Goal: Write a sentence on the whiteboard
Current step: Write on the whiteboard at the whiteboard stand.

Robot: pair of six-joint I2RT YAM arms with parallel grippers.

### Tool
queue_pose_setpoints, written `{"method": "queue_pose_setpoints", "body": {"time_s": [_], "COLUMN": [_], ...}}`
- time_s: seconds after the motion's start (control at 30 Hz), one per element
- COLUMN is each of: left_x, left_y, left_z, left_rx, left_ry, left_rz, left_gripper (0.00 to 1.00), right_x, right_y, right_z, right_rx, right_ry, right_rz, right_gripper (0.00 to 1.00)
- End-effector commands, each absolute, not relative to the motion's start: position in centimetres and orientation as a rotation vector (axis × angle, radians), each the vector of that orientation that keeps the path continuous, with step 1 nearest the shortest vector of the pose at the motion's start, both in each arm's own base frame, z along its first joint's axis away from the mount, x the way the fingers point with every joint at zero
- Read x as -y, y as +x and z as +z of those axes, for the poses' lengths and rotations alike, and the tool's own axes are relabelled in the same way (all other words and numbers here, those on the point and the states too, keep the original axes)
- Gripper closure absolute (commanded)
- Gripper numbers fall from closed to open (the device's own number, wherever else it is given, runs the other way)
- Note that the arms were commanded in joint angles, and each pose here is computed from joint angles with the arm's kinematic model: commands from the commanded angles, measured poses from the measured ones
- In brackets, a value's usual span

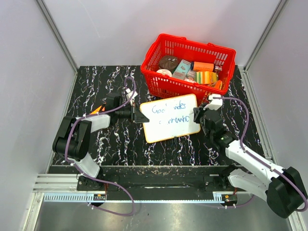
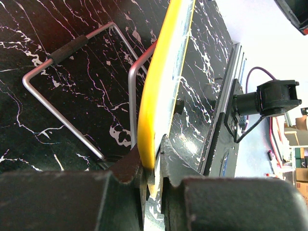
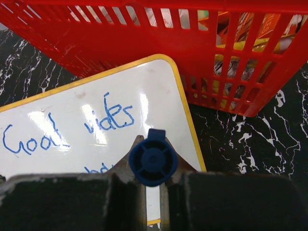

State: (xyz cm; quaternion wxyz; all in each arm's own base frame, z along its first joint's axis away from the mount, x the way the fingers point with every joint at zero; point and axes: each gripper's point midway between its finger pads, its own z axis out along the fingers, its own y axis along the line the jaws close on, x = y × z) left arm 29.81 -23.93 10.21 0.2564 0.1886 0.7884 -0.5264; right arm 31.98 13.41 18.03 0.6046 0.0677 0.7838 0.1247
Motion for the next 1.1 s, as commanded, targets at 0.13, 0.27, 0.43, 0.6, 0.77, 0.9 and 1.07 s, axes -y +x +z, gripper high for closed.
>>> {"method": "queue_pose_setpoints", "body": {"time_s": [0.13,0.27,0.43,0.6,0.77,0.9,1.07], "left_x": [23.3,23.3,23.3,23.4,23.3,23.4,23.4], "left_y": [30.6,30.6,30.6,30.6,30.5,30.6,30.6], "left_z": [6.3,6.3,6.4,6.4,6.3,6.3,6.3], "left_rx": [-2.220,-2.220,-2.217,-2.218,-2.222,-2.220,-2.220], "left_ry": [0.535,0.535,0.536,0.538,0.536,0.537,0.538], "left_rz": [-1.229,-1.229,-1.228,-1.231,-1.230,-1.230,-1.232], "left_gripper": [1.00,1.00,1.00,1.00,1.00,1.00,1.00], "right_x": [-13.3,-13.5,-13.5,-13.6,-13.8,-13.9,-13.9], "right_y": [34.2,34.8,35.2,35.1,34.6,34.1,33.6], "right_z": [21.8,21.7,21.1,20.1,18.6,17.7,16.8], "right_rx": [-1.714,-1.716,-1.729,-1.752,-1.787,-1.813,-1.838], "right_ry": [0.202,0.195,0.201,0.194,0.181,0.175,0.168], "right_rz": [0.271,0.265,0.257,0.264,0.281,0.290,0.295], "right_gripper": [1.00,1.00,1.00,1.00,1.00,1.00,1.00]}}
